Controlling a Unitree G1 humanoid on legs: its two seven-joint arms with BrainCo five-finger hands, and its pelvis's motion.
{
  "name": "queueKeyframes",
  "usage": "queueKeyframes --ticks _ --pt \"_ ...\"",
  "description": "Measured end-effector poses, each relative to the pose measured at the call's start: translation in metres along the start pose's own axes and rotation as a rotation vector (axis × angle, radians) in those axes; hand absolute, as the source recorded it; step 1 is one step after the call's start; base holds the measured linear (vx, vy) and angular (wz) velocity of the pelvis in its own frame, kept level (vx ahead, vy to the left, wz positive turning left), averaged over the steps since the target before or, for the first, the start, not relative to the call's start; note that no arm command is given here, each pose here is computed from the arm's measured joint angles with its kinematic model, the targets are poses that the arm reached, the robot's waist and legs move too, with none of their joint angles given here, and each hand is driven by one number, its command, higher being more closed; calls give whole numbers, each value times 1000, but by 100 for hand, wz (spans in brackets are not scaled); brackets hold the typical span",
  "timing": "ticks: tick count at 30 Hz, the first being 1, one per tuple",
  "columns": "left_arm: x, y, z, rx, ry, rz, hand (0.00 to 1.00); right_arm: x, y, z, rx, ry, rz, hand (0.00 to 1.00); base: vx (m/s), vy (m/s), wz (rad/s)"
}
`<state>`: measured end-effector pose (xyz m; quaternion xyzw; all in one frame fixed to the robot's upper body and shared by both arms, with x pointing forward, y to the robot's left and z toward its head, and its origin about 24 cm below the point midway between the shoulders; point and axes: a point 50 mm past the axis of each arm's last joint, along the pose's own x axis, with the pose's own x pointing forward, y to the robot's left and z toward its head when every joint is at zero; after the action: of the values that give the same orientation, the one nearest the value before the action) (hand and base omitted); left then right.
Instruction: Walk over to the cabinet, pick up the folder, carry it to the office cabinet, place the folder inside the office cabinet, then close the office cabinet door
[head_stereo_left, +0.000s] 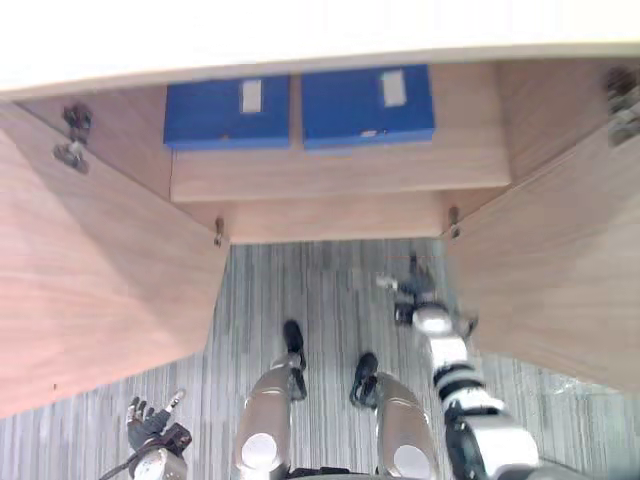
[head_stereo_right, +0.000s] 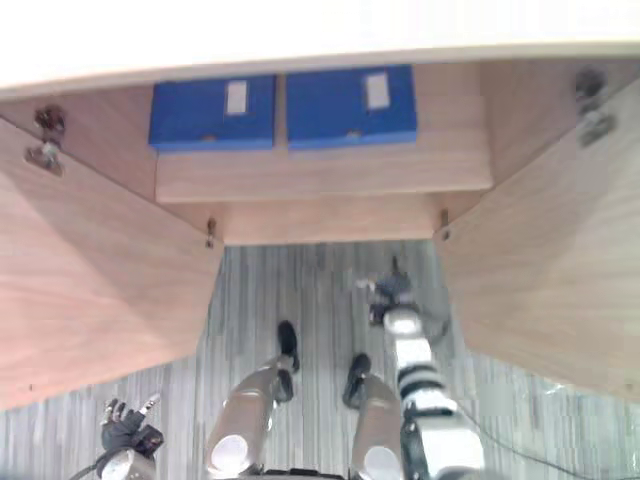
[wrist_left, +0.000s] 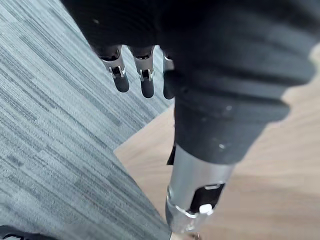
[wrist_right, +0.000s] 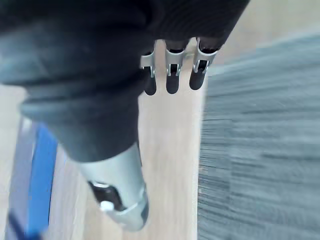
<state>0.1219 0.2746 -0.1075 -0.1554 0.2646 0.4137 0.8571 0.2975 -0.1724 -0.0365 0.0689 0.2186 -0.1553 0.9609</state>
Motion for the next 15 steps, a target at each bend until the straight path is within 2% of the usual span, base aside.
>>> queueKeyframes --ticks 1,3,6,10,12,15 --pt "-1 0 -7 23 28 5 0 -11 -10 -36 145 114 -44 0 105 18 -31" --pt "-3 5 -20 48 91 34 0 -35 -23 -87 290 259 -114 0 99 25 -52" --pt "-13 4 -47 66 199 78 0 -77 -50 -147 417 424 -218 0 123 55 -80" --pt "-26 -16 -73 162 291 6 0 -99 -82 -173 619 463 -359 0 41 21 -97" --pt "-26 -24 -73 203 289 -37 0 -107 -96 -181 782 459 -452 0 -11 -21 -66" --pt "-24 -30 -70 261 266 -92 0 -119 -110 -193 940 457 -574 0 43 -147 -52"
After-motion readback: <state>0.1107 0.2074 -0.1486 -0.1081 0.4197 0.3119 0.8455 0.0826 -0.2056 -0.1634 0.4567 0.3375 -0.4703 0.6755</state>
